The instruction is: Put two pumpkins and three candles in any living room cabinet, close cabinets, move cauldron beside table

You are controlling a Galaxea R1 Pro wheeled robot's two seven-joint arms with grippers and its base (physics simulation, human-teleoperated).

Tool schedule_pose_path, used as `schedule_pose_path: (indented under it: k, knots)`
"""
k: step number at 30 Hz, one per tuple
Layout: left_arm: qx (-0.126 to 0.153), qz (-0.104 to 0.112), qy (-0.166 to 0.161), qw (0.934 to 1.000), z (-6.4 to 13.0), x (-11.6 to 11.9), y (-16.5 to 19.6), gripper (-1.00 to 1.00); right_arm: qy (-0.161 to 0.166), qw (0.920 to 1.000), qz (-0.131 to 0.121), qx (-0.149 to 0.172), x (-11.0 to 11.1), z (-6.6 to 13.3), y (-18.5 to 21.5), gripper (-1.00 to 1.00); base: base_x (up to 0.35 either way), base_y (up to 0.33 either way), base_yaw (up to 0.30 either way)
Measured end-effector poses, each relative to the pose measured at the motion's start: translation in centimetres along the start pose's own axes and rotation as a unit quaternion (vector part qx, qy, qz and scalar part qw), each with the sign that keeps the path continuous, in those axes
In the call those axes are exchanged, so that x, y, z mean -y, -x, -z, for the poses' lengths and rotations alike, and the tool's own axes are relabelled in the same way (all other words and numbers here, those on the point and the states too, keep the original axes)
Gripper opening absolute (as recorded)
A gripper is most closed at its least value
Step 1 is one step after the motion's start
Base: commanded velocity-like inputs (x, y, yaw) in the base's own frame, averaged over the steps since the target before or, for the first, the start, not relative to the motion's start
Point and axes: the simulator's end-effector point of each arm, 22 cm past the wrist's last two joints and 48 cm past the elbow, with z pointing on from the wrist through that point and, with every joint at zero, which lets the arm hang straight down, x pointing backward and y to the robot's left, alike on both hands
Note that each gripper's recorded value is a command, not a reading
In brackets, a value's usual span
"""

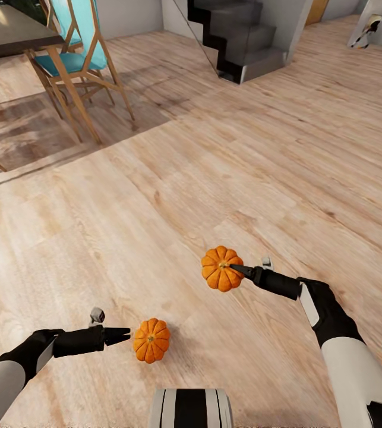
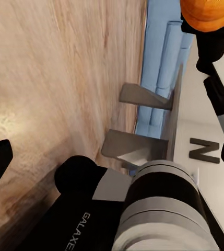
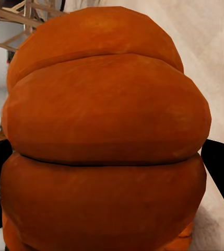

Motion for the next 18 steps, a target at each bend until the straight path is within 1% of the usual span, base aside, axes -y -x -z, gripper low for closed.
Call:
schedule_pose_path:
  k: [2,4,5,7,11,18]
  knots:
    - [0.001,0.001,0.004,1.0,0.5,-0.4,0.2,1.0,-0.003,1.0,-0.001,-0.002,0.5,0.0,-0.2,-1.0,0.0,0.0,0.0]
    - [0.006,0.002,0.017,0.9998,1.9,-1.1,0.7,1.0,-0.007,1.0,-0.003,-0.004,1.0,-0.1,-0.5,-1.0,0.0,0.0,0.0]
    - [0.009,0.003,0.026,0.9996,2.9,-1.5,1.0,1.0,-0.011,0.9999,-0.004,-0.006,1.4,-0.1,-0.7,-1.0,0.0,0.0,0.0]
    - [0.016,0.005,0.036,0.9992,4.1,-2.1,1.4,1.0,-0.017,0.9998,-0.008,-0.008,2.0,-0.2,-0.9,-1.0,0.0,0.0,0.0]
    - [0.022,0.014,0.039,0.9989,4.5,-2.9,1.3,1.0,-0.02,0.9996,-0.016,-0.011,2.8,-0.3,-1.4,-1.0,0.0,0.0,0.0]
    - [0.038,0.021,0.049,0.9979,5.9,-4.2,2.0,1.0,-0.017,0.9993,-0.029,-0.015,4.0,-0.7,-2.3,-1.0,0.0,0.0,0.0]
